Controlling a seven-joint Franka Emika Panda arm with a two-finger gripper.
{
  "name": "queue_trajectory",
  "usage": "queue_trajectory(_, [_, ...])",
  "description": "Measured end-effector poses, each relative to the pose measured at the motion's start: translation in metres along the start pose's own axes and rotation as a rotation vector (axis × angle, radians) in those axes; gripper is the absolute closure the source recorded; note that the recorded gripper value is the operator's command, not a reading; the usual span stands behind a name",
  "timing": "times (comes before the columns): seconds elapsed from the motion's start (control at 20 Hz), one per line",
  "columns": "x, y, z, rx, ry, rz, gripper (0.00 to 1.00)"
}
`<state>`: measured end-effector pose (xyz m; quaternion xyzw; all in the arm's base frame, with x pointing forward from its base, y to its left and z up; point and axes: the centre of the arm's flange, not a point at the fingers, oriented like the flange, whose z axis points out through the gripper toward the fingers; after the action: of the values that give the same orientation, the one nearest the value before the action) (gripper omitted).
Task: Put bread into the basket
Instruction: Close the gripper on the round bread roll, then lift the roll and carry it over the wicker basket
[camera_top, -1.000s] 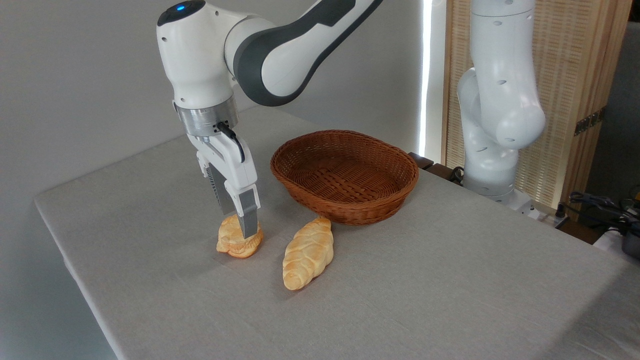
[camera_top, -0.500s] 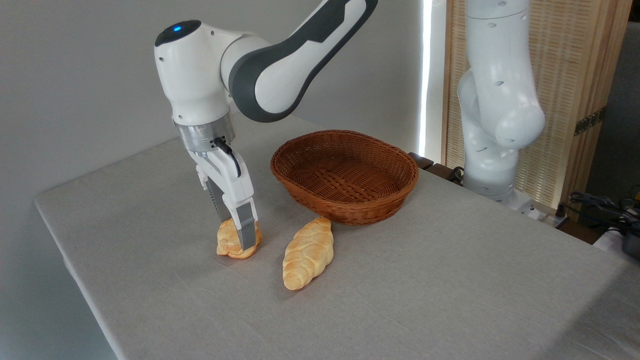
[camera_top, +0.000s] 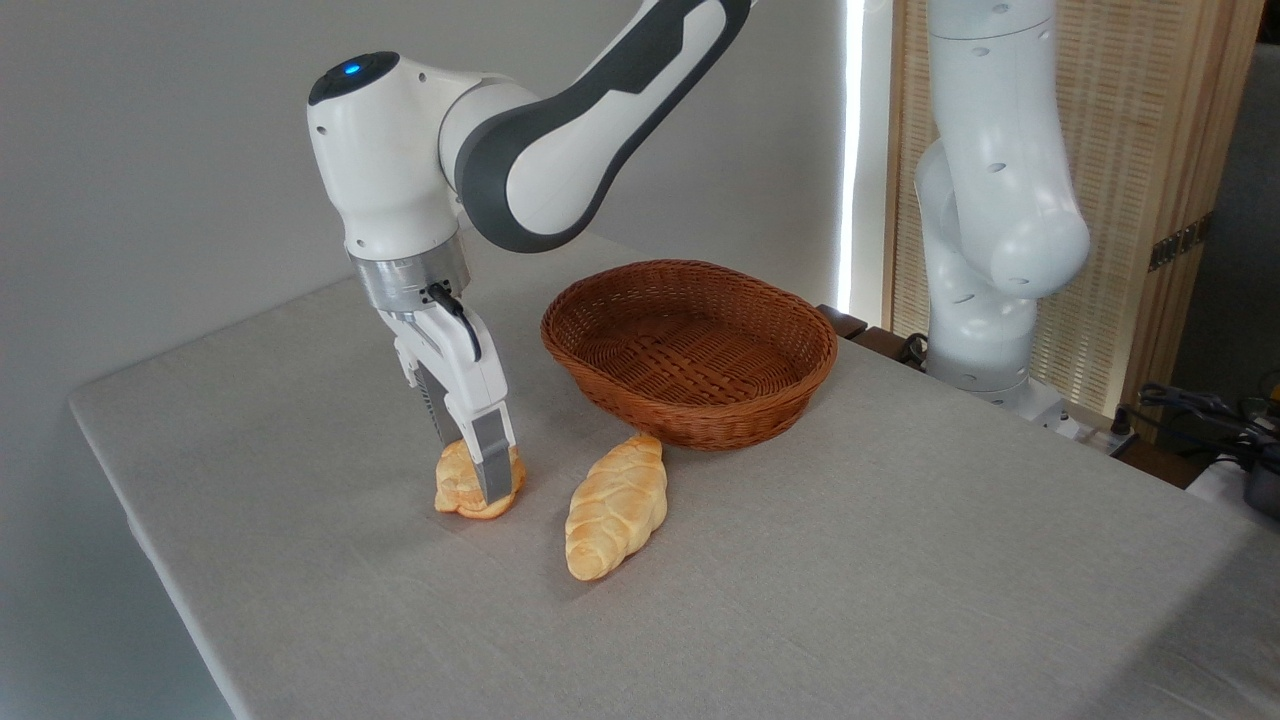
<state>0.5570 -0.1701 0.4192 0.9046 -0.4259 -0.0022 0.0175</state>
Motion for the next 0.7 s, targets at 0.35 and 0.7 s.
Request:
queue_trajectory(0.35, [0.0, 0.0, -0.001, 0.001, 0.001, 0.001, 0.62])
queue_trajectory(0.7, [-0.002, 0.001, -0.04, 0.023, 0.065, -0.005, 0.55])
